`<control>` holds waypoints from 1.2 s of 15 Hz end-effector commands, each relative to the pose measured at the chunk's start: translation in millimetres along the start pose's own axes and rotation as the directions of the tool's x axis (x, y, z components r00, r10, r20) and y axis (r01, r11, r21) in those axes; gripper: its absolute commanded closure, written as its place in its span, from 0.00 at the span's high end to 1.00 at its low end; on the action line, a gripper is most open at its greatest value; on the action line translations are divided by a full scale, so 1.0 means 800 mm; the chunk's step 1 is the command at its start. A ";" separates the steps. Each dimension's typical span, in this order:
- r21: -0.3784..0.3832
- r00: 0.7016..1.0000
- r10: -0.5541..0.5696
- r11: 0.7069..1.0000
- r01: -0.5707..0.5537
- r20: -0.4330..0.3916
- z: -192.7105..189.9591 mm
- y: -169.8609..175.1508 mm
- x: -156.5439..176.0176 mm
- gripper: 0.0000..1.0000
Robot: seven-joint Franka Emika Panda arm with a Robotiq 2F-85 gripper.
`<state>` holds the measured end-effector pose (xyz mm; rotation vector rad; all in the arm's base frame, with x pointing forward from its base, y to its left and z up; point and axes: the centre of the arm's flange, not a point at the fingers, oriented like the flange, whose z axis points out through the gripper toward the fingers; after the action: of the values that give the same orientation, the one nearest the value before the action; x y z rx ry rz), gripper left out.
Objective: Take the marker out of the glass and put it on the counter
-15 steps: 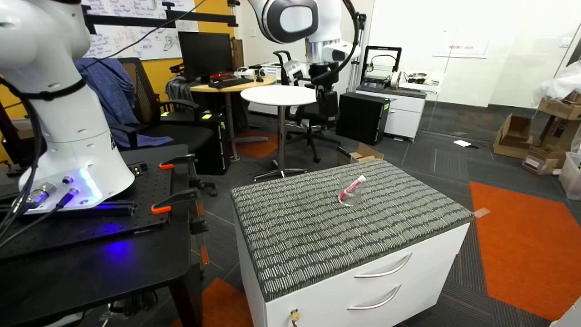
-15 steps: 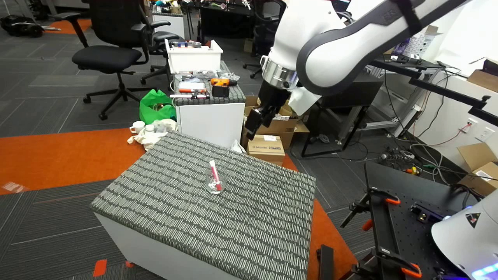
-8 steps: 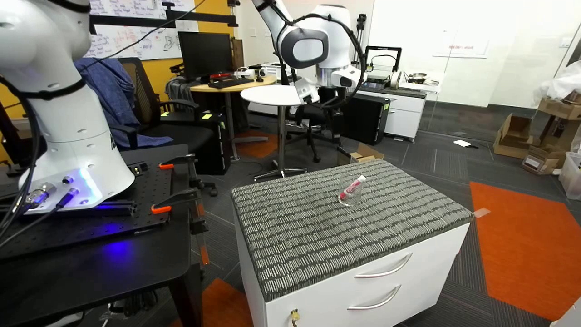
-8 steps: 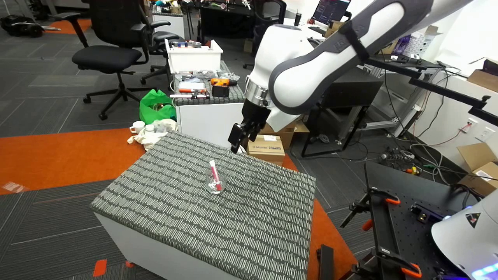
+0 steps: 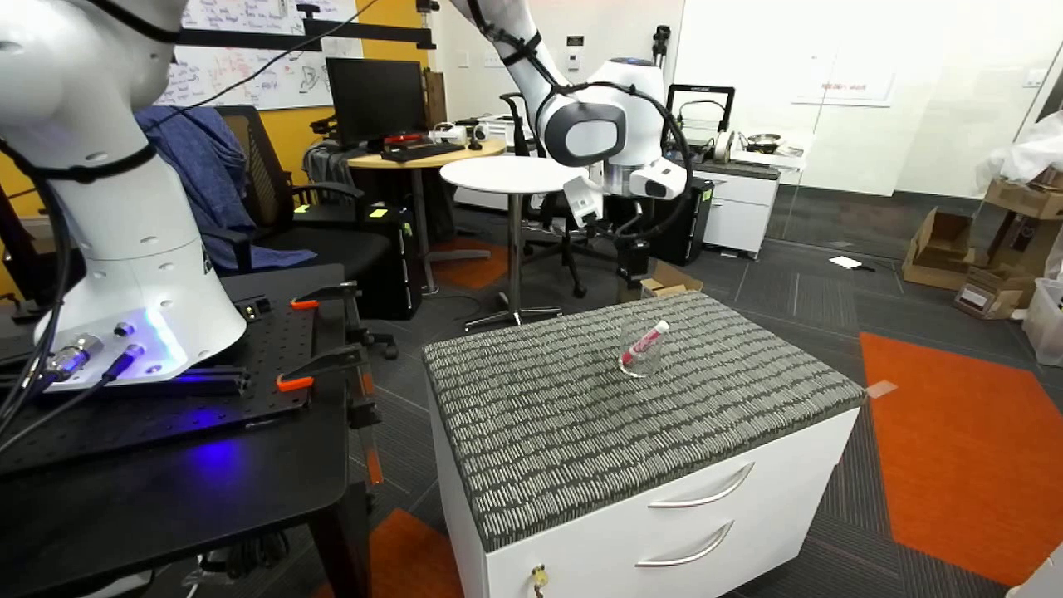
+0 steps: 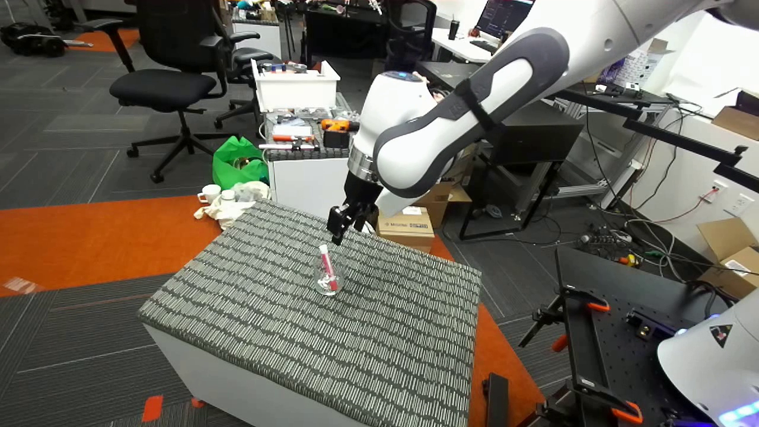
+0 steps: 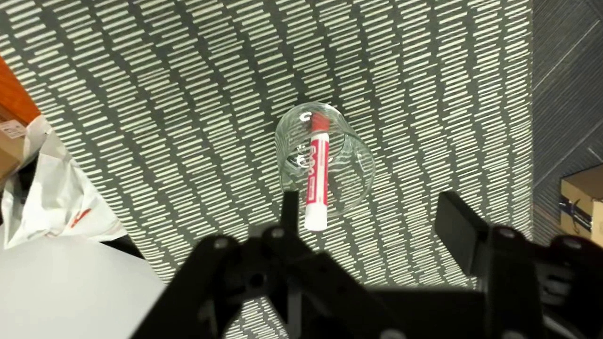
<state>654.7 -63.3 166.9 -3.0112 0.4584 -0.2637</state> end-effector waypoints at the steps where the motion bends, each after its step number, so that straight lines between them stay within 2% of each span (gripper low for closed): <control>1: 0.005 1.000 0.004 1.000 -0.004 0.000 0.030 0.001 0.035 0.59; 3: 0.003 1.000 0.004 1.000 -0.004 0.000 0.042 0.000 0.042 0.59; 5: 0.002 1.000 0.006 1.000 -0.006 0.006 0.053 0.001 0.044 0.70; 7: 0.003 1.000 0.013 1.000 -0.013 0.021 0.063 0.004 0.042 0.68; 8: 0.003 0.999 0.013 1.000 -0.013 0.031 0.070 0.005 0.041 0.71; 11: 0.000 0.998 0.027 1.000 -0.027 0.055 0.085 0.011 0.040 0.66; 16: -0.005 0.996 0.042 0.999 -0.042 0.079 0.098 0.021 0.042 0.63; 17: -0.005 0.996 0.042 0.999 -0.042 0.081 0.100 0.020 0.045 0.57; 18: -0.004 0.996 0.039 0.999 -0.039 0.084 0.100 0.019 0.046 0.57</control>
<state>686.1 -82.3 92.1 -3.0109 0.4962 -0.1699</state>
